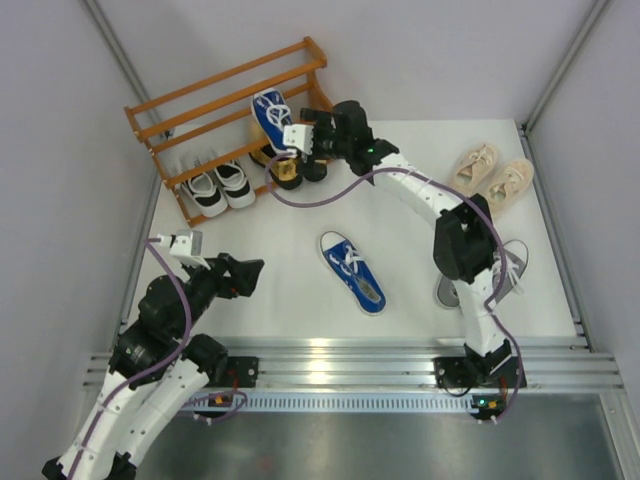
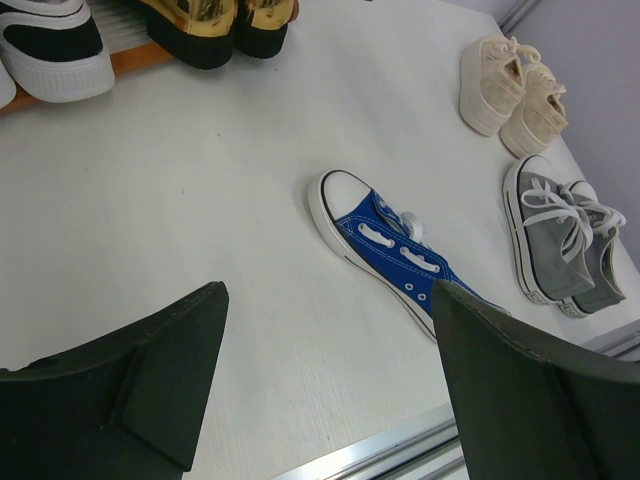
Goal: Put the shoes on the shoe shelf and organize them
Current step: Place the shoe at the shoe shelf.
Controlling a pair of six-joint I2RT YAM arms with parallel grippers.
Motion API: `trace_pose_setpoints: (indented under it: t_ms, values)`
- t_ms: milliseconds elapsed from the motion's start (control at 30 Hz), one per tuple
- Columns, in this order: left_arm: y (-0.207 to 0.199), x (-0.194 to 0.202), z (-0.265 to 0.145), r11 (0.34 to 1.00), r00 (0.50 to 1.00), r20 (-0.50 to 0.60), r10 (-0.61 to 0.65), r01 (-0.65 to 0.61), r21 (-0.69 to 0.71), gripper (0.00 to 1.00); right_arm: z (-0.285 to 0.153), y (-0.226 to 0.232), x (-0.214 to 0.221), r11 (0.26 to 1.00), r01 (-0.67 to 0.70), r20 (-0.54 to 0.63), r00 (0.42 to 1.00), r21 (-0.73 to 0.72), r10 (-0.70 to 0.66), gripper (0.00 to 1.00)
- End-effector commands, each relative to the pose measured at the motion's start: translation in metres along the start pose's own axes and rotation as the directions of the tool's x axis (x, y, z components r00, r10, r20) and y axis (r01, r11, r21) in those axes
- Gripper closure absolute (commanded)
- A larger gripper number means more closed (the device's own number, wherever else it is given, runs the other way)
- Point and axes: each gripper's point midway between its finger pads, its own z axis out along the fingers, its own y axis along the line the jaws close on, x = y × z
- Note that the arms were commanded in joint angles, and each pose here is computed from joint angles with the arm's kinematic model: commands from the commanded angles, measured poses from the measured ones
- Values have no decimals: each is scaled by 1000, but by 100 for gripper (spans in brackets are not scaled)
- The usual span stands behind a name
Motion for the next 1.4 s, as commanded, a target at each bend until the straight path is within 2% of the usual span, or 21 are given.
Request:
trace_pose_setpoints:
  t_ms: [0,200,367,567,633,1033,1367]
  values:
    - [-7,-7,-3,1000,1000,20,-15,15,27,12,-42,-50,-46,984,-150,51,988,96,146,1]
    - [-8,-8,-3,999,999,21,-25,24,30,12,-54,-22,-63,934,-357,65,931,-27,358,1]
    - [-8,-7,-3,999,999,18,-32,32,30,12,-53,1,-61,895,-438,31,896,-86,442,5]
    - [-6,-4,-2,999,999,11,-40,40,25,12,-38,-4,-45,879,-477,-1,879,-8,477,12]
    - [-6,-3,-1,999,999,10,-43,43,24,12,-31,-10,-39,871,-491,-10,871,29,491,17]
    - [-3,-1,0,999,999,8,-47,47,11,12,1,1,-21,843,-533,-47,843,72,537,29]
    - [-1,0,1,999,999,9,-45,45,3,12,16,-14,-16,832,-536,-7,840,144,543,42]
